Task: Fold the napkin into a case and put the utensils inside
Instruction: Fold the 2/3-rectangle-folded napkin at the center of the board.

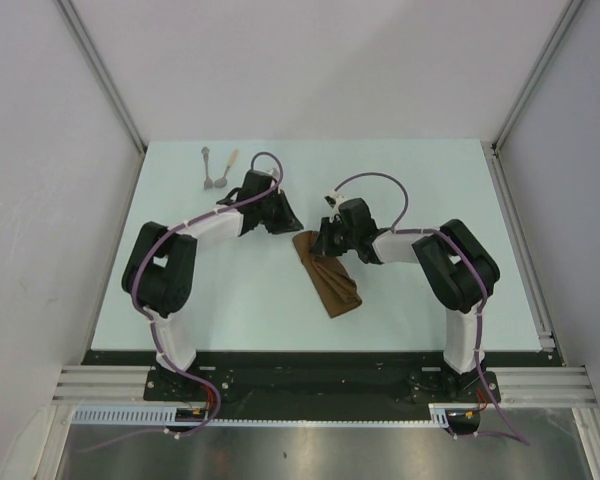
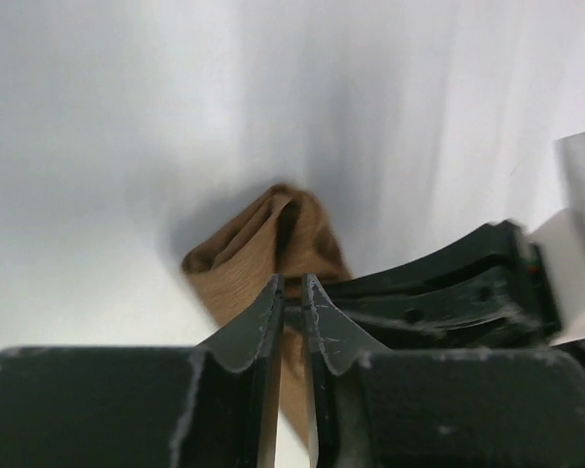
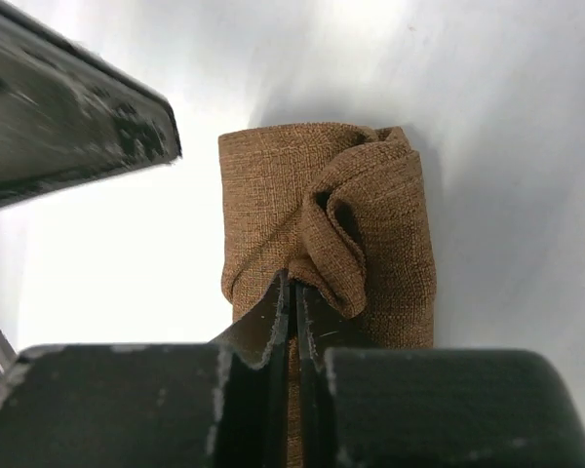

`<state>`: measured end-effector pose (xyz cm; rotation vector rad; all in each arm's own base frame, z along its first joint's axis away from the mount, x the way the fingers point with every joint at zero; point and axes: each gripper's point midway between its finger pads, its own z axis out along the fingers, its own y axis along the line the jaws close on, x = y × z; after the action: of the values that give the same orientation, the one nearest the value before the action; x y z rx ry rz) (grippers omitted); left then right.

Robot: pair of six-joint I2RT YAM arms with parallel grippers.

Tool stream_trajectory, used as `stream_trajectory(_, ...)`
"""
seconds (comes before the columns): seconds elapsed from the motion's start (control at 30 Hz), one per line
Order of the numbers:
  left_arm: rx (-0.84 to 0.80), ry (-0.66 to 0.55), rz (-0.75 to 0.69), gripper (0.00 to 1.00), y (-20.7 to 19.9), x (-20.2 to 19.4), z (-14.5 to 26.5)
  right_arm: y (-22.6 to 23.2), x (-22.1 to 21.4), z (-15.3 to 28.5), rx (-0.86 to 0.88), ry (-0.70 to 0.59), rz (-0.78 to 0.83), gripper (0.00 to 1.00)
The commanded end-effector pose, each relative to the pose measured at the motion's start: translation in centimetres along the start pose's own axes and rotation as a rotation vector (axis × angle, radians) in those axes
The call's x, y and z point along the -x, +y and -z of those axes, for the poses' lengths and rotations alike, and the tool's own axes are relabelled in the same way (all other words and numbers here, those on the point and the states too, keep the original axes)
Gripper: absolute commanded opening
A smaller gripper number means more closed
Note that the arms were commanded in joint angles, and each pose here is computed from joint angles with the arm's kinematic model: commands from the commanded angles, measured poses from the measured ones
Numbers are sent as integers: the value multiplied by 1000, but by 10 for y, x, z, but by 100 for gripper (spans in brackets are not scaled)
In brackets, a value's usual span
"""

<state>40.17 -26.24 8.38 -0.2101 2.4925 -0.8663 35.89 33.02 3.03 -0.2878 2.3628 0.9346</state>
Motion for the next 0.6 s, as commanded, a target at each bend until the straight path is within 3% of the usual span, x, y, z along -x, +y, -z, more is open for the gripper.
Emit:
stream_trajectory(0.0, -41, -15, 22, 15, 1, -7, 13, 13, 10, 0, 80, -104, 32, 7)
stream_trajectory(0.3, -33, -1, 19, 13, 8, -17, 15, 26, 13, 8, 182, -184, 24, 30)
stream_trajectory(0.57, -48, 10, 31, 12, 7, -20, 14, 18, 28, 18, 156, -215, -9, 39)
